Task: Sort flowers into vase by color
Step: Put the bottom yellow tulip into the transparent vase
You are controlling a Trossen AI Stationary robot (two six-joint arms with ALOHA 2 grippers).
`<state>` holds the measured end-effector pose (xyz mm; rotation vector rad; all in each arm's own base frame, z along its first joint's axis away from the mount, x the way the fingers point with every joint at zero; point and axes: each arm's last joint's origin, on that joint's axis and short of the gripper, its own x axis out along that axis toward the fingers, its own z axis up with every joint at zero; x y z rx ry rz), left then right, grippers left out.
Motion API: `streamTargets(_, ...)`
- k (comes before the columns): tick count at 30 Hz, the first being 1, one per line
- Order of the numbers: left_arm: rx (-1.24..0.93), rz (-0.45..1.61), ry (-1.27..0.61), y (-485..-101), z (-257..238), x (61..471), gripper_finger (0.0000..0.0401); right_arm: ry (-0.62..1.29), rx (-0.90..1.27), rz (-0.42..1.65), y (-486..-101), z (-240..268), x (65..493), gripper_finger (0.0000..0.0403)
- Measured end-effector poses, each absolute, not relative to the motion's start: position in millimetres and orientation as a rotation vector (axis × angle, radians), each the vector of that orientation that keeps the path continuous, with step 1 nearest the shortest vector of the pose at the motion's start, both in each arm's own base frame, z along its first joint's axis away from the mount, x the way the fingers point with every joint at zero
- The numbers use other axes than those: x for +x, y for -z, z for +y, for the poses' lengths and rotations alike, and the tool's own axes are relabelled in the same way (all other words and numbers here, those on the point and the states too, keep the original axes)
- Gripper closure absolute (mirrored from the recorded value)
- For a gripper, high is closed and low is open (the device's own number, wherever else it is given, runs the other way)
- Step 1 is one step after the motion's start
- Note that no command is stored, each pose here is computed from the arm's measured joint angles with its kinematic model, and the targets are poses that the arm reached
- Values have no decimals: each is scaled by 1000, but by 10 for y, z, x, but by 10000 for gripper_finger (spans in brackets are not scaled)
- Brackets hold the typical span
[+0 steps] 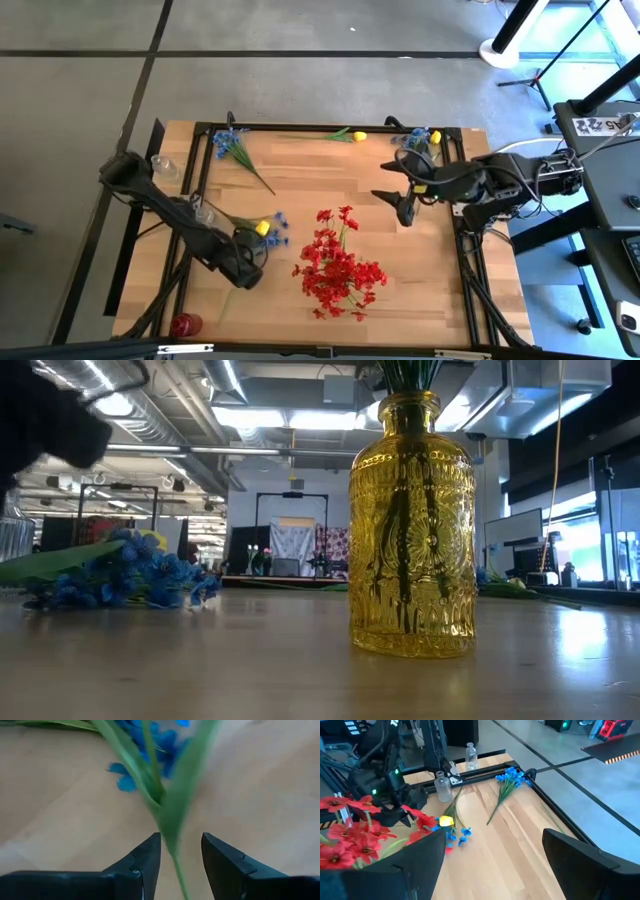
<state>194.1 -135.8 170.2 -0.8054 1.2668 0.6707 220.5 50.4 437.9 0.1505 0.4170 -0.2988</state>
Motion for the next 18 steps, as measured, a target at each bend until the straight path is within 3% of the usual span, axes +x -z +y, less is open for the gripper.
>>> streamTargets(7,-799,1315,-806,-1471,-1235,2086,274,262,119,434,-4373,511,2204,72)
streamTargets(11,-797,1298,-816,-1477,-1188,2114,336,258,143,434,-4372,514,2204,72)
streamTargets(14,-782,1249,-798,-1623,-1170,2081,387,234,177,438,-4370,523,2206,72)
streamTargets(18,-741,1103,-728,-2055,-1131,1986,388,219,231,442,-4368,531,2206,72)
